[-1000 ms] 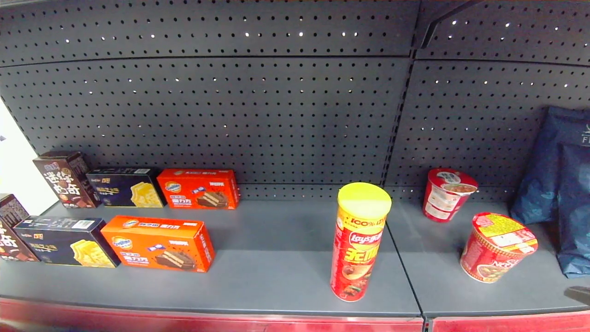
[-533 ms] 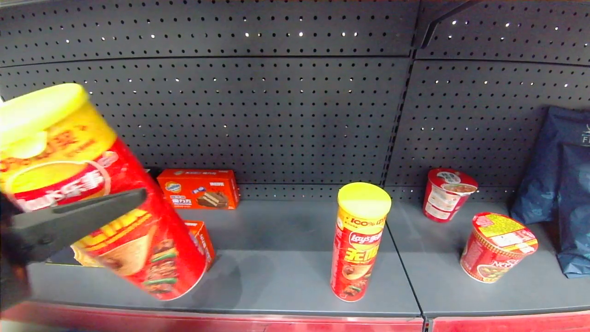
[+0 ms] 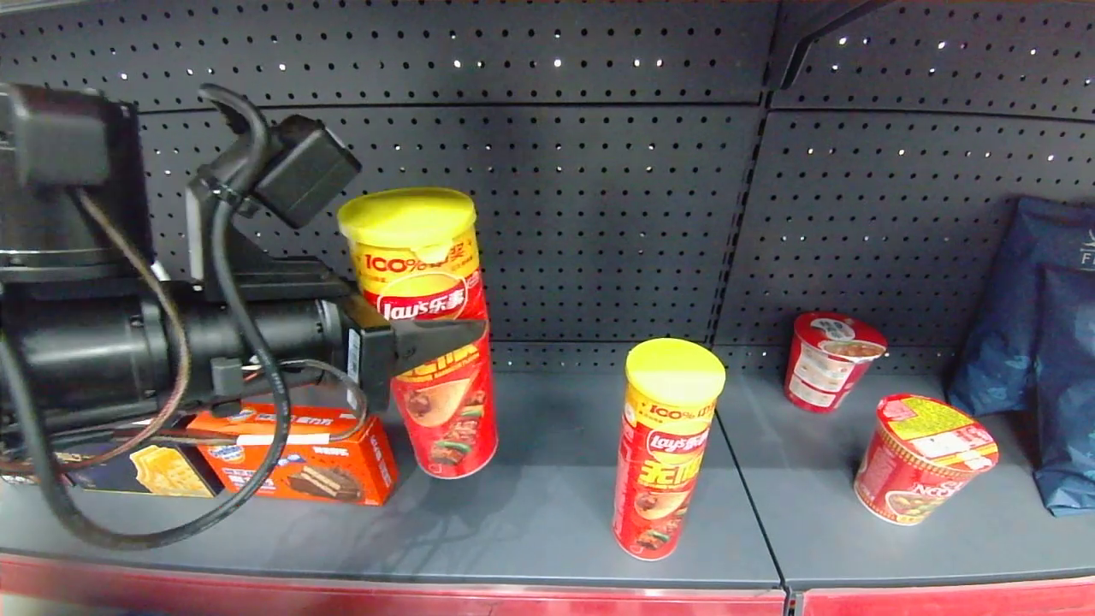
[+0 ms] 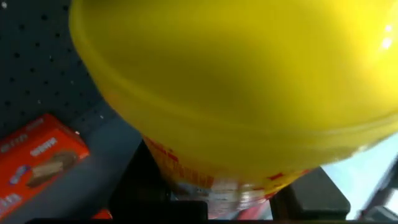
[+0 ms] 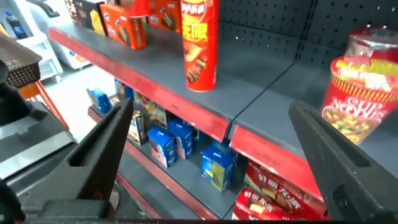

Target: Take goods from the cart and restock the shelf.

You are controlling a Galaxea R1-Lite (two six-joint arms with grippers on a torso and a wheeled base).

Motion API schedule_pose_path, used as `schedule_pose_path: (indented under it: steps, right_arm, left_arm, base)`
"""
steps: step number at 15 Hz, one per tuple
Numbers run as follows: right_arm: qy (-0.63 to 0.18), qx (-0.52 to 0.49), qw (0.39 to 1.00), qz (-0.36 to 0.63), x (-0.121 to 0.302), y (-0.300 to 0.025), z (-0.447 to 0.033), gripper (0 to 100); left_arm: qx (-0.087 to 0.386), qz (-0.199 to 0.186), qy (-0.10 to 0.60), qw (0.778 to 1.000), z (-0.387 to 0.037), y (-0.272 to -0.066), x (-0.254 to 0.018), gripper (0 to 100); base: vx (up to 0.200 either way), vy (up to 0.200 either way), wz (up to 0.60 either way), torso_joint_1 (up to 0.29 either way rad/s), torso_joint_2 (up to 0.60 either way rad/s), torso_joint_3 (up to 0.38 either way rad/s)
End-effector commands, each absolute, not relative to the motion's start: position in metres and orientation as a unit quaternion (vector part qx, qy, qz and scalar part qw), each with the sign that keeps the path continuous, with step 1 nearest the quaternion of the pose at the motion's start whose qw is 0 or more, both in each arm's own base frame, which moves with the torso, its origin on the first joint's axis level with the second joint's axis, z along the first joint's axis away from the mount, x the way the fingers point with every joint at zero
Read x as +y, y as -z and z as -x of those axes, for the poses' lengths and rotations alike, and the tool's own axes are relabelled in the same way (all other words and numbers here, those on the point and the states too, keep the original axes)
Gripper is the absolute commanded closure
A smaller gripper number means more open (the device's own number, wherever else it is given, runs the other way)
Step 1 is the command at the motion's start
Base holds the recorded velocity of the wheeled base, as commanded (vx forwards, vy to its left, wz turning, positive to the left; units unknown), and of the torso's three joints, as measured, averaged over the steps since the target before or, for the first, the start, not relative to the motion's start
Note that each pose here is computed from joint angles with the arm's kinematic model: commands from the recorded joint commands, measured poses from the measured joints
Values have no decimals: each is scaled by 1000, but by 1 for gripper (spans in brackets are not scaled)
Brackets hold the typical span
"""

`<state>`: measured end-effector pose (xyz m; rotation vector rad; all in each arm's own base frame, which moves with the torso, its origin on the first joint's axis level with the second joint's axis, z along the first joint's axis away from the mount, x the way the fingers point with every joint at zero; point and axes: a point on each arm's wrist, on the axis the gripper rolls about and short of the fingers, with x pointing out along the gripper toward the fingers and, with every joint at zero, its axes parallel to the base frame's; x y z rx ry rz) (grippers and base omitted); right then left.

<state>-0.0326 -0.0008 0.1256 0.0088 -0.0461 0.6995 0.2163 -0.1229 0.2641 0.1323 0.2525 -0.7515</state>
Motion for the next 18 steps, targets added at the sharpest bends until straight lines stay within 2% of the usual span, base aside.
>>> schedule_pose_path:
  steps: [1, 3, 11, 13, 18]
  right_arm:
    - [-343, -37, 939, -4, -3, -117, 40, 0]
    - [-342, -32, 939, -4, -3, -115, 40, 0]
    - [-308, -18, 951, -7, -4, -101, 35, 0]
    - [-306, -18, 952, -7, -4, -100, 35, 0]
    - [-307, -1, 952, -5, -3, -91, 32, 0]
  left_arm:
    - [155, -89, 360, 916, -252, -244, -139, 100]
    - [162, -93, 359, 914, -271, -237, -153, 100]
    - [126, -69, 355, 924, -347, -239, -201, 100]
    - [135, -75, 361, 920, -357, -226, -207, 100]
    - [112, -65, 384, 914, -378, -204, -224, 100]
  base:
    - [0, 0, 0, 0, 0, 0]
    - [0, 0, 0, 0, 0, 0]
    - [0, 0, 0, 0, 0, 0]
    - [0, 0, 0, 0, 0, 0]
    - [0, 0, 0, 0, 0, 0]
